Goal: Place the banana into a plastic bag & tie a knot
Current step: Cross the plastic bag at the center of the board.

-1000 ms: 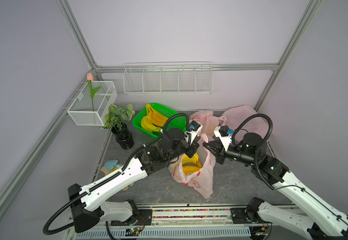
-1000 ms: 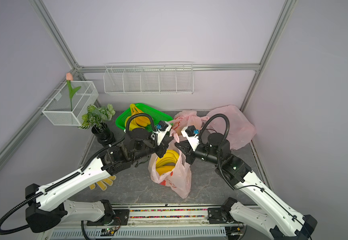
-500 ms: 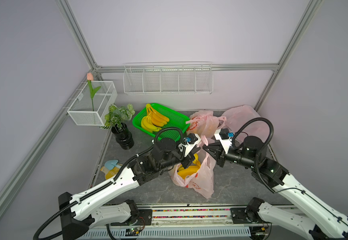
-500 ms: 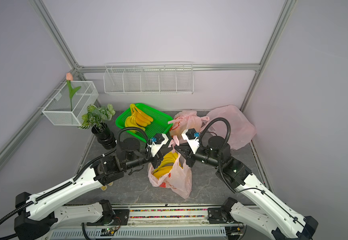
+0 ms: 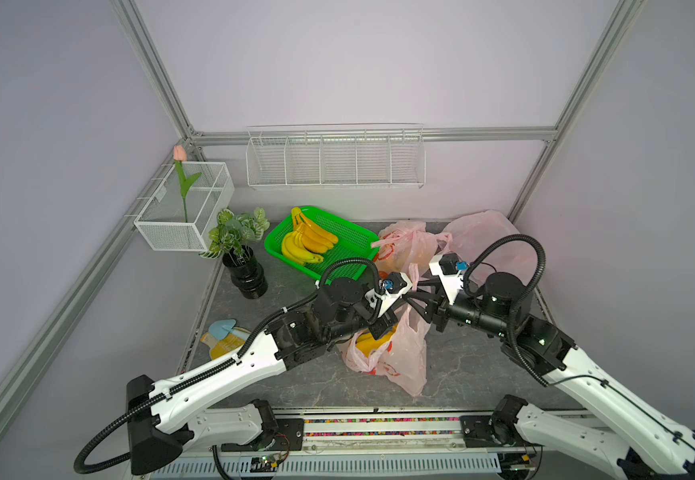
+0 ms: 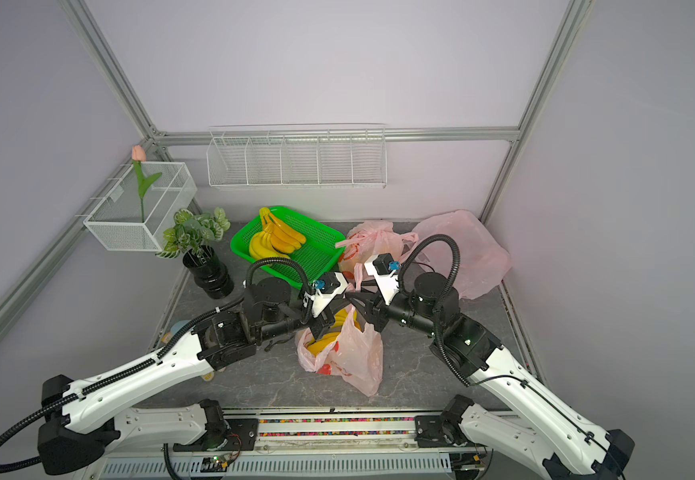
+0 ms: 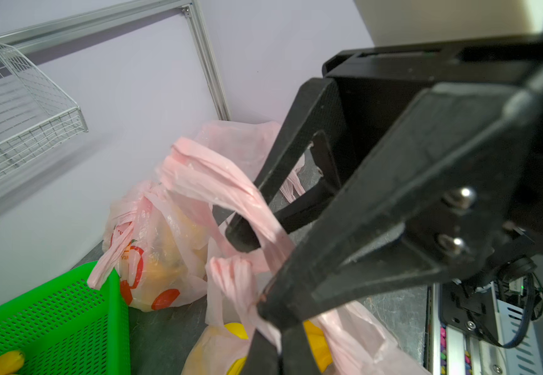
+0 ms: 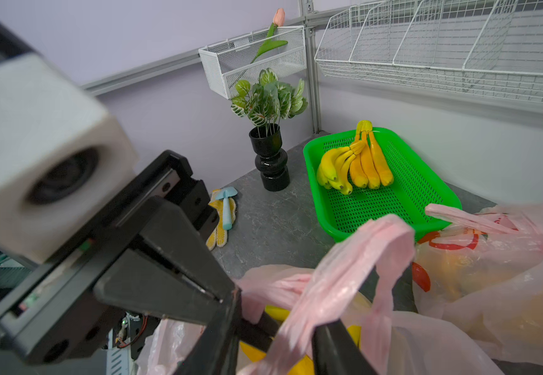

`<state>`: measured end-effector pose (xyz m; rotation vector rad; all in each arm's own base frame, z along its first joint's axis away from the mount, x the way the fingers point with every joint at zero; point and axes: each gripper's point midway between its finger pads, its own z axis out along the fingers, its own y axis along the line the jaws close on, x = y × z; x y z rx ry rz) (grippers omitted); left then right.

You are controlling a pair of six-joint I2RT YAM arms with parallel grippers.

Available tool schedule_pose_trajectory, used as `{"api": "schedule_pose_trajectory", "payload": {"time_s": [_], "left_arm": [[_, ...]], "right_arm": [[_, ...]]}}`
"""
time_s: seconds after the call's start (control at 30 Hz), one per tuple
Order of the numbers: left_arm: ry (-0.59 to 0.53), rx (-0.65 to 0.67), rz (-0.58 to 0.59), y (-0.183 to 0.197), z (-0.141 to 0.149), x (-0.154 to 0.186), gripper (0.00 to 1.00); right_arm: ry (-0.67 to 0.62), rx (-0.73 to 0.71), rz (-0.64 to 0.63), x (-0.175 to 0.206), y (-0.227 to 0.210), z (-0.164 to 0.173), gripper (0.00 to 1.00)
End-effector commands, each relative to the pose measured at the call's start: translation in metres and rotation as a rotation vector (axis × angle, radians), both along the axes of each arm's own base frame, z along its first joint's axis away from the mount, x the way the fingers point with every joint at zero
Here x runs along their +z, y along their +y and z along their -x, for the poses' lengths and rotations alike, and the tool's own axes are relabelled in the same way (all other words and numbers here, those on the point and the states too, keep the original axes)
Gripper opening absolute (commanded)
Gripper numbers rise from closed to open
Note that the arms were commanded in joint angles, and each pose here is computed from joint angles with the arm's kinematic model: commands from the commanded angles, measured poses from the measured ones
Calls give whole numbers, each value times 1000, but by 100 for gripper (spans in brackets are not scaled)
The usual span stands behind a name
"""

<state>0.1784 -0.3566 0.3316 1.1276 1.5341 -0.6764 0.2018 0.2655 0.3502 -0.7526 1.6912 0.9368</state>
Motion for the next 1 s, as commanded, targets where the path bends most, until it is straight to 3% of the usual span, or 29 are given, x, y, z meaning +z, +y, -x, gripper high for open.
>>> {"api": "schedule_pose_trajectory", "payload": {"time_s": [0.0, 0.2, 0.7, 0.8, 0.97], "left_arm": [[-53, -5, 30, -2, 1, 6, 0], [-100, 8, 28, -3, 1, 1, 0], [-228, 136, 44, 4, -11, -18, 0], [-251, 189, 54, 11, -18, -18, 0], [-265, 186, 42, 9, -17, -23, 0]], "right_arm": [[64, 20, -39, -6, 8, 1, 42], [131, -3, -51, -18, 10, -2, 50], [445, -169, -20, -64, 7, -5, 50], [468, -220, 23, -69, -1, -4, 51], [487, -169, -11, -63, 11, 0, 51]]}}
